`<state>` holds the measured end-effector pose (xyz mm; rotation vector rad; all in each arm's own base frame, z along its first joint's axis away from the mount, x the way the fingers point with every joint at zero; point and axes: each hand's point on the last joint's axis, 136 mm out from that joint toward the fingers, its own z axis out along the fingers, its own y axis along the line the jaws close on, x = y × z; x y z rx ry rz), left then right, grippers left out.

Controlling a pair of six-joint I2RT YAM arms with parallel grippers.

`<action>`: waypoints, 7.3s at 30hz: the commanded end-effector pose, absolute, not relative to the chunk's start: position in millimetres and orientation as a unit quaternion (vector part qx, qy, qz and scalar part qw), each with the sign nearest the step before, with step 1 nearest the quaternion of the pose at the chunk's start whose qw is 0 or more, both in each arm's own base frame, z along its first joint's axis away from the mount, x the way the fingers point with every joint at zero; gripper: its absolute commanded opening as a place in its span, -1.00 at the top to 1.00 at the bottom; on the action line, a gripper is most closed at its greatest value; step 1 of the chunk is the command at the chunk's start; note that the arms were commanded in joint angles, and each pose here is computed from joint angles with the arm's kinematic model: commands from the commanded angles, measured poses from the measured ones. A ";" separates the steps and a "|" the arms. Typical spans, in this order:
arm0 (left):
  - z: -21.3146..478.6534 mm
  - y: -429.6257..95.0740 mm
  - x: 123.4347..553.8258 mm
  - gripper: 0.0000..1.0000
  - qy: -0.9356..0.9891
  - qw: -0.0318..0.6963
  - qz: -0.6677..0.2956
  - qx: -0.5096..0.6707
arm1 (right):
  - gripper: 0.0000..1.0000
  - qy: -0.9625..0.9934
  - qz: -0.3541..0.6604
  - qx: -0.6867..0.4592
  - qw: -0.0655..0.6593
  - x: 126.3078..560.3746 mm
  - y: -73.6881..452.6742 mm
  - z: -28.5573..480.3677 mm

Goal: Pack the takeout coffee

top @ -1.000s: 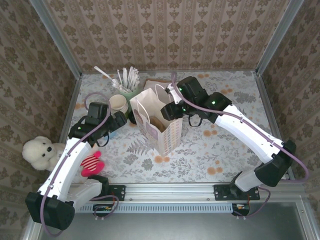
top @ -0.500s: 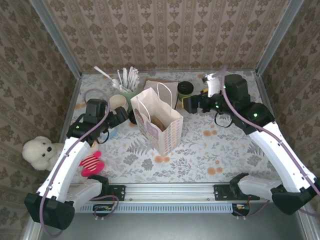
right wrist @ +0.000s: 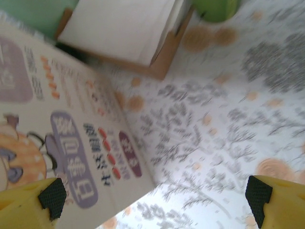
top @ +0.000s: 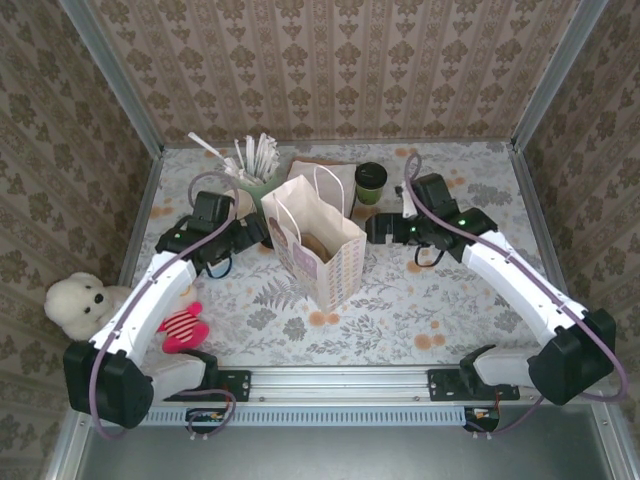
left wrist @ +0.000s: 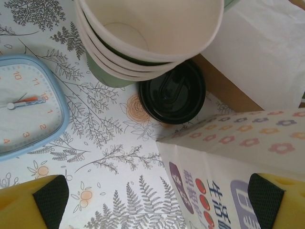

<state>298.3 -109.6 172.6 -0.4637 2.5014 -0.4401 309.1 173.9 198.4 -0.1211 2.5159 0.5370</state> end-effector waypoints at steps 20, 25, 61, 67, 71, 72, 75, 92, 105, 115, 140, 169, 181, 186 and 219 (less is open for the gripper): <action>194.5 -89.8 306.3 -1.00 0.915 0.329 -0.133 -0.193 | -1.00 0.939 0.135 0.034 0.314 367.0 143.6 194.8; 202.6 -80.2 297.8 -1.00 0.908 0.344 -0.130 -0.200 | -1.00 0.945 0.111 0.008 0.308 430.0 140.7 183.5; 201.7 -56.8 277.2 -1.00 0.905 0.349 -0.105 -0.219 | -1.00 0.973 0.057 -0.053 0.218 537.7 165.4 113.3; 201.1 -56.2 275.6 -1.00 0.905 0.349 -0.106 -0.221 | -0.94 0.971 0.053 -0.052 0.226 542.7 164.8 112.8; 201.0 -55.8 274.2 -1.00 0.904 0.351 -0.108 -0.221 | -0.67 0.968 0.051 -0.050 0.242 543.1 162.8 123.6; 200.9 -55.6 273.6 -1.00 0.903 0.352 -0.108 -0.220 | -0.62 0.967 0.050 -0.050 0.246 542.0 162.0 126.8; 199.9 -55.7 272.8 -1.00 0.903 0.352 -0.110 -0.220 | -0.57 0.964 0.054 -0.050 0.257 535.2 161.2 139.6; 226.3 -89.6 288.0 -1.00 0.901 0.357 -0.189 -0.157 | -0.61 0.975 0.066 -0.053 0.206 384.2 159.3 120.4; 314.3 -109.8 288.6 -1.00 0.860 0.443 -0.247 -0.058 | -0.63 0.982 0.069 -0.081 0.155 302.7 170.9 109.4; 328.6 -110.3 290.7 -1.00 0.845 0.467 -0.254 -0.054 | -0.70 0.982 0.074 -0.079 0.153 283.0 165.6 105.7; 315.6 -106.1 294.6 -1.00 0.853 0.461 -0.236 -0.060 | -1.00 0.999 0.011 0.009 0.045 281.5 161.3 110.1; 299.2 -106.1 299.3 -1.00 0.867 0.443 -0.222 -0.057 | -0.90 1.000 0.003 -0.009 0.029 285.7 168.2 101.8; 297.1 -105.6 298.8 -1.00 0.868 0.441 -0.220 -0.057 | -0.95 0.999 0.009 -0.011 0.049 287.3 170.5 116.8; 296.0 -106.6 300.1 -1.00 0.869 0.440 -0.221 -0.056 | -0.91 0.999 0.003 -0.007 0.050 287.5 168.5 112.9; 320.3 -106.5 306.3 -1.00 0.865 0.458 -0.203 -0.026 | -0.34 0.993 0.012 -0.091 0.068 233.3 138.2 228.5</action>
